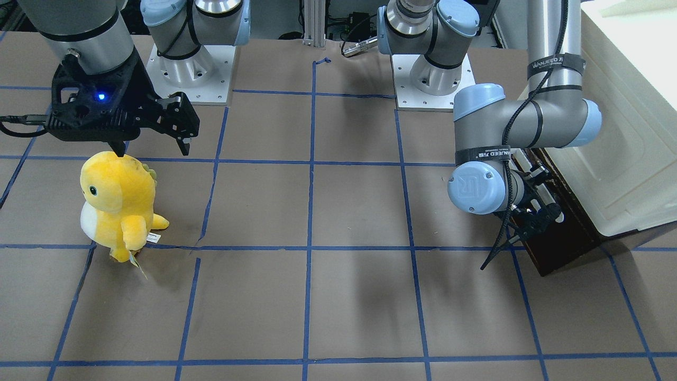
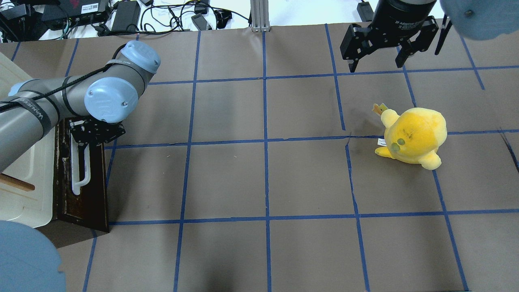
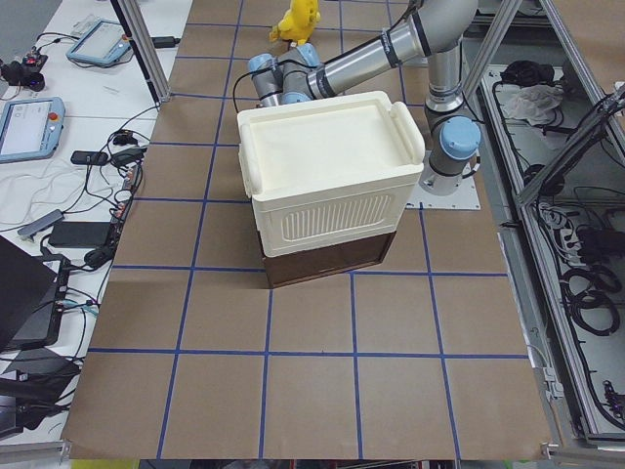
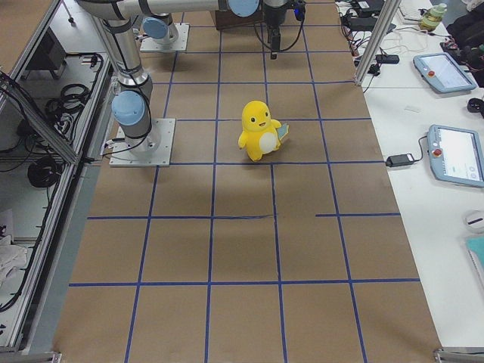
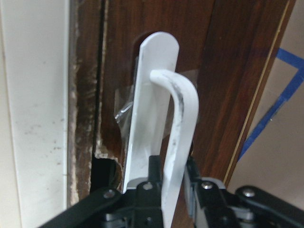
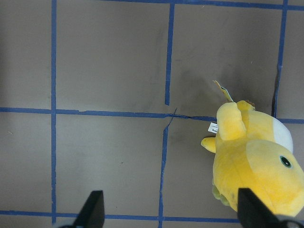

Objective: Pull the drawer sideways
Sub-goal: 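Pull the handle with the left gripper, sliding the drawer out from the cabinet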

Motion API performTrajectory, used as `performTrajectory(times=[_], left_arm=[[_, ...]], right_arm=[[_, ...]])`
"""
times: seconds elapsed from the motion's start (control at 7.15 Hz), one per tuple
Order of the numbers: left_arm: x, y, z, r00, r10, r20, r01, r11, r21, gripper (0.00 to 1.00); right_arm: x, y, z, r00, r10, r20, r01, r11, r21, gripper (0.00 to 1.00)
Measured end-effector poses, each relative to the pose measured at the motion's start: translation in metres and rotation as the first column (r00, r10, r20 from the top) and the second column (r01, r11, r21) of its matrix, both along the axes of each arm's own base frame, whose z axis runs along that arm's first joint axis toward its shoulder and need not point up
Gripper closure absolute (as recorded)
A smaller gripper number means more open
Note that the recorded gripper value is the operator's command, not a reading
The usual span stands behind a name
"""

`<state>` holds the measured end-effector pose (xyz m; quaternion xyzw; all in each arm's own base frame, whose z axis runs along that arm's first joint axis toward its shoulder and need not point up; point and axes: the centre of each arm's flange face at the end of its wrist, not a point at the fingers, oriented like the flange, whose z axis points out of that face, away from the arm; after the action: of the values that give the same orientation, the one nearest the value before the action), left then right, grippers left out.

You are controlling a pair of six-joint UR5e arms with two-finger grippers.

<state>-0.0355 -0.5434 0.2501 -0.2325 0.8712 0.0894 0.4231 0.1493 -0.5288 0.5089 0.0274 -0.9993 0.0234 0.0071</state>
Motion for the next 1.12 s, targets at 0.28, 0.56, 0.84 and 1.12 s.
performTrajectory(times=[0.28, 0.56, 0.84, 1.12], left_arm=[[-0.009, 0.000, 0.001, 1.000, -0.013, -0.003, 0.013, 1.000, -0.004, 0.95], [-0.017, 0.001, 0.006, 1.000, -0.028, -0.003, 0.028, 1.000, -0.010, 0.95], [-0.022, 0.002, 0.007, 0.999, -0.032, -0.010, 0.032, 0.999, -0.010, 0.95], [-0.032, 0.001, 0.008, 0.999, -0.042, -0.022, 0.042, 0.999, -0.018, 0.95]], right_arm=[[0.000, 0.000, 0.000, 1.000, 0.000, 0.000, 0.000, 1.000, 0.000, 0.00], [0.000, 0.000, 0.000, 1.000, 0.001, 0.000, -0.001, 1.000, 0.000, 0.00], [0.000, 0.000, 0.000, 1.000, 0.000, 0.000, 0.000, 1.000, 0.000, 0.00], [0.000, 0.000, 0.000, 1.000, 0.000, 0.000, 0.000, 1.000, 0.000, 0.00]])
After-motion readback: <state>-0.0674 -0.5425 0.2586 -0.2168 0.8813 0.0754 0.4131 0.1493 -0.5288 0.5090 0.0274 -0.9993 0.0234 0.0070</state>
